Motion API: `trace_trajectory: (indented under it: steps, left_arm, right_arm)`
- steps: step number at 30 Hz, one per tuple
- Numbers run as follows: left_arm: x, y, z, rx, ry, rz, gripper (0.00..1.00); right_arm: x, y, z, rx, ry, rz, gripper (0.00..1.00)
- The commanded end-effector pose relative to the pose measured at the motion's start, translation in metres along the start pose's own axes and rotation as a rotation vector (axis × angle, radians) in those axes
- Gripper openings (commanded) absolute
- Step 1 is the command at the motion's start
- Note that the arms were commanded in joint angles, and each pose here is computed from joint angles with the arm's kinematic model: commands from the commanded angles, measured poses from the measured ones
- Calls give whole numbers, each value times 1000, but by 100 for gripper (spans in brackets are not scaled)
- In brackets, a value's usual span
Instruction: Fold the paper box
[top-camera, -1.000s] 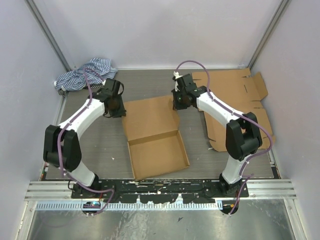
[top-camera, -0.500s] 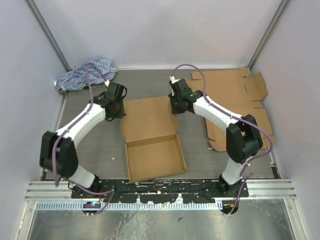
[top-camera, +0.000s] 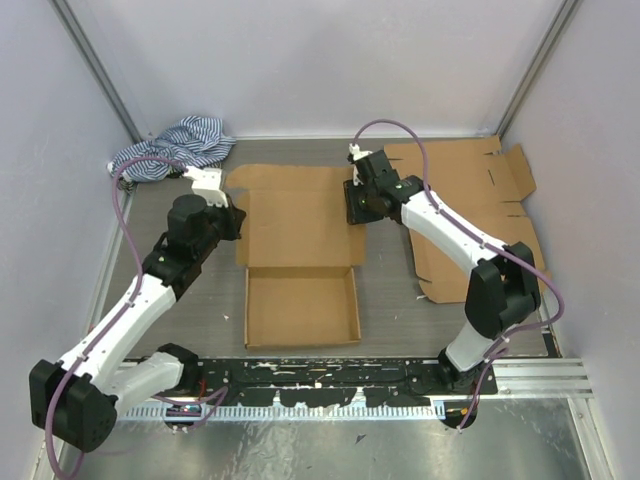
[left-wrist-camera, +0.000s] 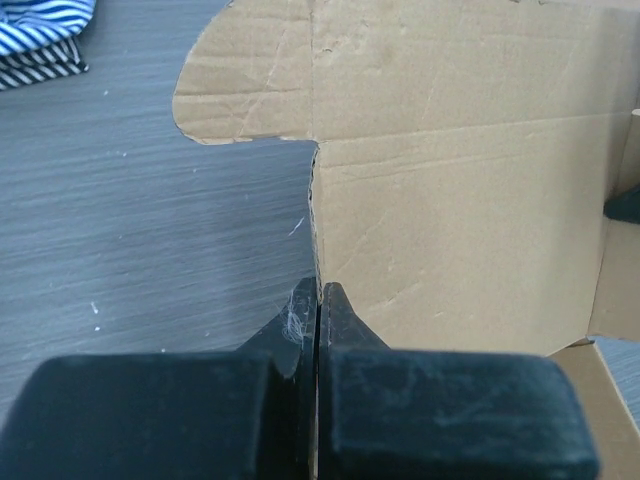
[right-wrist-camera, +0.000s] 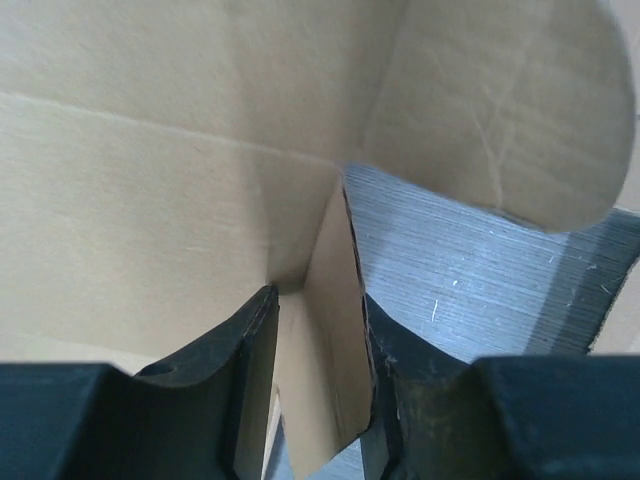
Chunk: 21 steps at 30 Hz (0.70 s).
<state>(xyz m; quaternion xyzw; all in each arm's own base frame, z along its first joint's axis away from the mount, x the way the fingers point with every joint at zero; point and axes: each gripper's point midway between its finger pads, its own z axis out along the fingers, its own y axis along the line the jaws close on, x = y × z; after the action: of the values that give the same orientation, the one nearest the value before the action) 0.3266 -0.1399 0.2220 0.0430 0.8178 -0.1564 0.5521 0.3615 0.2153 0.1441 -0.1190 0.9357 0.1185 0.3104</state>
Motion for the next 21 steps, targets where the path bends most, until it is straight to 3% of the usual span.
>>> trace_trajectory:
  steps: [1, 5, 12, 16, 21]
  left_arm:
    - [-30, -23, -7, 135, -159, 65, 0]
    - [-30, -32, -12, 183, -176, 73, 0]
    - [-30, -36, -14, 179, -168, 79, 1]
    - [-30, -26, -13, 110, -146, 72, 16]
    - [-37, -9, -21, 0, -120, 47, 38]
  right_arm:
    - [-41, 14, -47, -78, -134, -29, 40]
    - [-46, 13, -53, -78, -133, -34, 36]
    - [-41, 3, -48, -20, -87, -9, 7]
    - [-54, -10, -56, 51, -171, 9, 1]
    - [-79, 2, -93, -42, -420, -15, 1]
